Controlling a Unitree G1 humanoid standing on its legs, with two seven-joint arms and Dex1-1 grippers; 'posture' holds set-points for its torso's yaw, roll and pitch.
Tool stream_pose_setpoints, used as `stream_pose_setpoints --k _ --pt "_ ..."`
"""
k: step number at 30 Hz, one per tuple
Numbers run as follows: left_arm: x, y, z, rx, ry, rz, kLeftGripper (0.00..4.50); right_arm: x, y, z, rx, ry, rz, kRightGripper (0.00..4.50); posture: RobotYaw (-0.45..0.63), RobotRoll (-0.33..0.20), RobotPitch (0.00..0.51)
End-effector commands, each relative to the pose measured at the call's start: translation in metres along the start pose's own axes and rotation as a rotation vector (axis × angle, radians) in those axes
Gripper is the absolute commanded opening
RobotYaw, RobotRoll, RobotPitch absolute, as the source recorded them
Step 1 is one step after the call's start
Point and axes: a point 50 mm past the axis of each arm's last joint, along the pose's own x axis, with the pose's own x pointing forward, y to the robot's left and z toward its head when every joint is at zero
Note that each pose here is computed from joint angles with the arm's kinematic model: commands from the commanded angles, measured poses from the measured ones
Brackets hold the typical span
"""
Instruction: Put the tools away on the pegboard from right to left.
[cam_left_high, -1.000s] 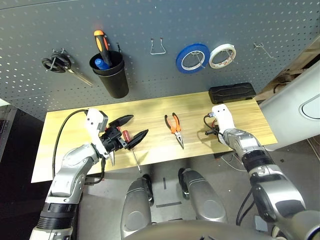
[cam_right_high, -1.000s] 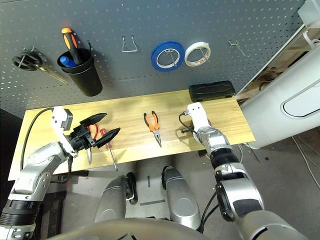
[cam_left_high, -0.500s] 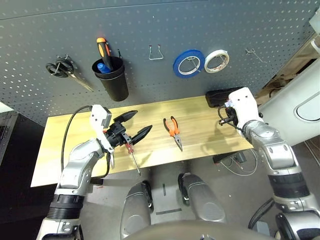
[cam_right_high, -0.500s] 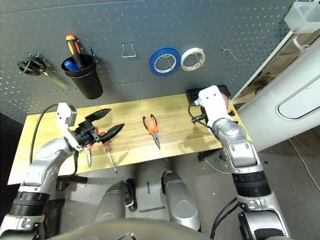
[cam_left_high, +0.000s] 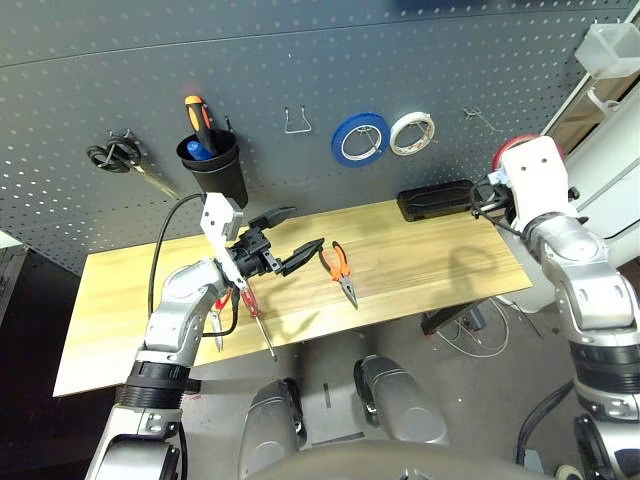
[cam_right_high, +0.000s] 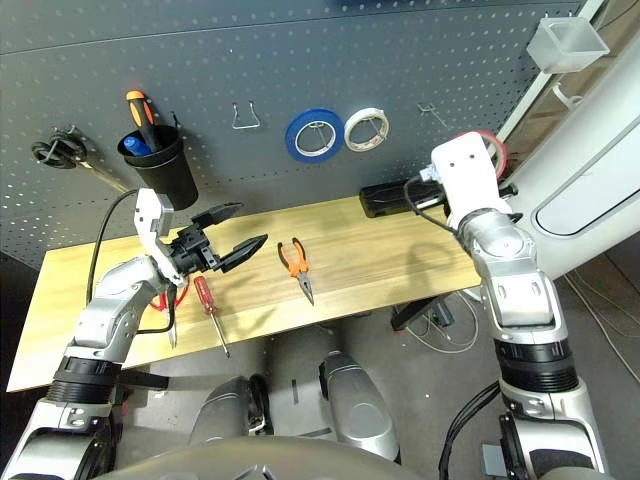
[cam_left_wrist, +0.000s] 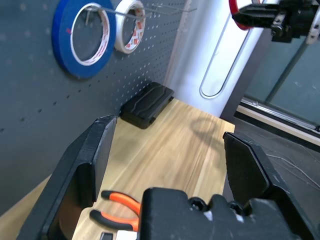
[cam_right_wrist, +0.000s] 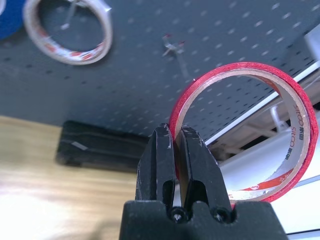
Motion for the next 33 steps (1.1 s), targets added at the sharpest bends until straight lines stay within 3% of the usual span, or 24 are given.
stream_pose_setpoints --k 1,9,13,23,26,33 --pt "0.007 -0.001 0.0 0.015 -0.005 -0.023 4.5 0.014 -0.008 -0.005 -0.018 0.01 0.008 0.03 -0.18 0.0 0.066" --pt "0.024 -0.002 0.011 0.042 -0.063 -0.065 4.5 0.055 -0.012 -0.008 -0.007 -0.043 0.096 0.03 -0.17 0.0 0.058" --pt "0.03 0.006 0.027 0.053 -0.138 -0.048 4.5 0.074 -0.008 -0.011 -0.004 -0.03 0.127 0.03 -0.15 0.0 0.061" --pt "0.027 0.01 0.046 0.074 -0.178 -0.05 4.5 0.097 0.01 -0.011 -0.006 0.014 0.199 0.03 -0.1 0.0 0.058" --pt "0.021 0.008 0.047 0.071 -0.172 -0.046 4.5 0.098 0.009 -0.011 -0.034 0.023 0.187 0.86 -0.1 0.0 0.064" --pt "0.01 0.01 0.049 0.072 -0.146 -0.028 4.5 0.092 0.0 -0.008 0.016 -0.066 0.231 3.48 -0.09 0.0 0.064"
